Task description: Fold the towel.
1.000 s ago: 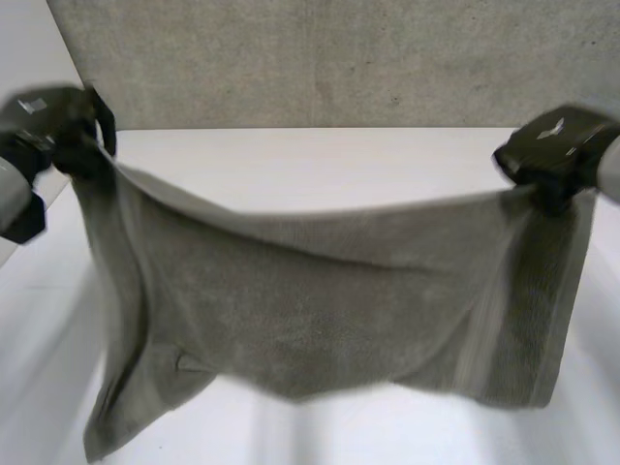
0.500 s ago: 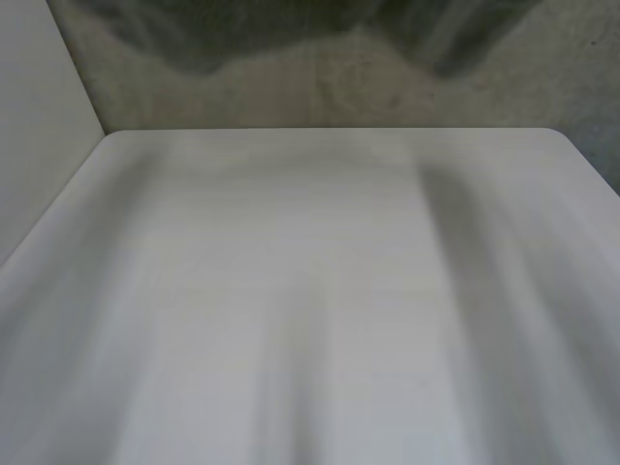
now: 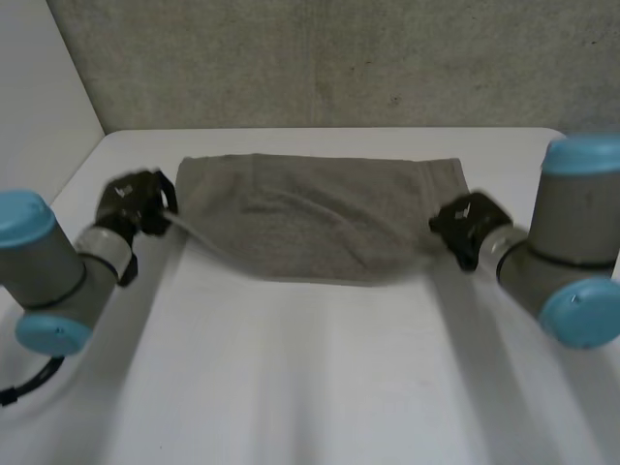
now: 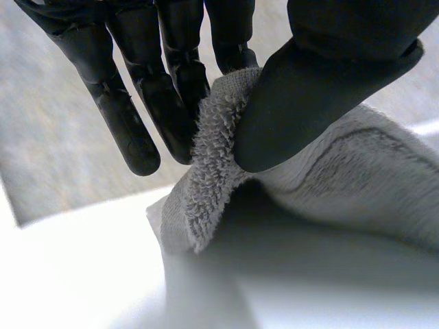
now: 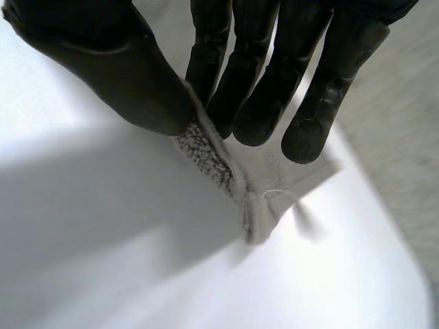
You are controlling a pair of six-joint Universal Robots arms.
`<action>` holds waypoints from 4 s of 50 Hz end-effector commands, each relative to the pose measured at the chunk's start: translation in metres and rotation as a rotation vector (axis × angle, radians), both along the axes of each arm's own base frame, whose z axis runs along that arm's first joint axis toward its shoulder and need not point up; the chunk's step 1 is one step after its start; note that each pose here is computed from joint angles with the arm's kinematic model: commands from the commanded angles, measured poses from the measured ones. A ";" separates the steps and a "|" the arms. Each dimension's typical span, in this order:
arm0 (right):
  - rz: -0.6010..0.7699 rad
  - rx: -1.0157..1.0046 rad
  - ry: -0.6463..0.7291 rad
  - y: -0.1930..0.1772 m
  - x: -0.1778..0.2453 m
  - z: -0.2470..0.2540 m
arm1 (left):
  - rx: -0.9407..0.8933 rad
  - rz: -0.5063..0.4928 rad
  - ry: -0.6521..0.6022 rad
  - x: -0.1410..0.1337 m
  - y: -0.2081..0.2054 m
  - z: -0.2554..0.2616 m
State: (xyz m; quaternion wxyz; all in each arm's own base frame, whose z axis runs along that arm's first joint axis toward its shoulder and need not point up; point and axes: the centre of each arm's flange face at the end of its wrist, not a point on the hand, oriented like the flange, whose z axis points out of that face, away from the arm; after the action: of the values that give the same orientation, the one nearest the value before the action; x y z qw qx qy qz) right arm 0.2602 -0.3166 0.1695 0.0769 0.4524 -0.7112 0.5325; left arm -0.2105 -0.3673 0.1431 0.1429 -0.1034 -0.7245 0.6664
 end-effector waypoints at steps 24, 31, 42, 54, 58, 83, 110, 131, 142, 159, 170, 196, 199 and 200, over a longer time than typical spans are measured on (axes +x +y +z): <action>0.057 0.275 0.324 0.095 -0.095 0.064 | 0.201 -0.046 -0.245 0.070 0.129 0.065; -0.015 0.104 0.219 0.050 -0.099 0.068 | 0.198 -0.085 -0.231 0.068 0.130 0.059; -0.087 0.010 0.099 -0.005 -0.070 0.053 | 0.095 -0.134 -0.260 0.031 0.051 0.034; -0.138 -0.150 0.045 -0.069 -0.043 0.025 | -0.021 -0.038 -0.259 -0.007 -0.046 0.018; -0.139 -0.213 0.033 -0.088 -0.032 0.018 | -0.047 -0.047 -0.255 -0.015 -0.059 0.013; -0.286 -0.242 -0.088 -0.089 -0.036 0.030 | 0.024 0.023 -0.267 -0.020 -0.048 0.002; -0.266 0.076 -0.224 0.000 -0.080 -0.001 | -0.025 0.036 0.051 -0.006 0.038 0.056; -0.314 0.114 -0.250 -0.029 -0.103 -0.054 | -0.110 0.054 0.073 0.003 0.045 0.051; -0.473 0.032 -0.167 -0.051 -0.144 -0.044 | -0.111 0.055 0.076 0.003 0.045 0.051; -0.300 -0.366 -0.022 -0.056 -0.070 0.062 | -0.114 0.061 0.076 0.005 0.044 0.052; 0.286 -0.303 -0.052 0.071 0.127 0.005 | -0.108 0.055 0.074 0.004 0.047 0.051; 0.108 -0.073 -0.315 0.076 0.060 0.018 | -0.125 -0.073 0.068 -0.034 0.076 0.050; 0.020 -0.002 -0.360 0.069 0.030 0.012 | -0.135 -0.110 0.072 -0.046 0.083 0.053; -0.023 0.034 -0.370 0.065 0.015 0.005 | -0.135 -0.110 0.072 -0.046 0.084 0.053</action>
State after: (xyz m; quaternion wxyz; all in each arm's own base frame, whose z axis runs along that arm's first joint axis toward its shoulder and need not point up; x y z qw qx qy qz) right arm 0.3352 -0.2353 0.1823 -0.0465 0.4258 -0.6524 0.6252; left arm -0.2399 -0.2948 0.1929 0.1794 -0.1097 -0.6733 0.7088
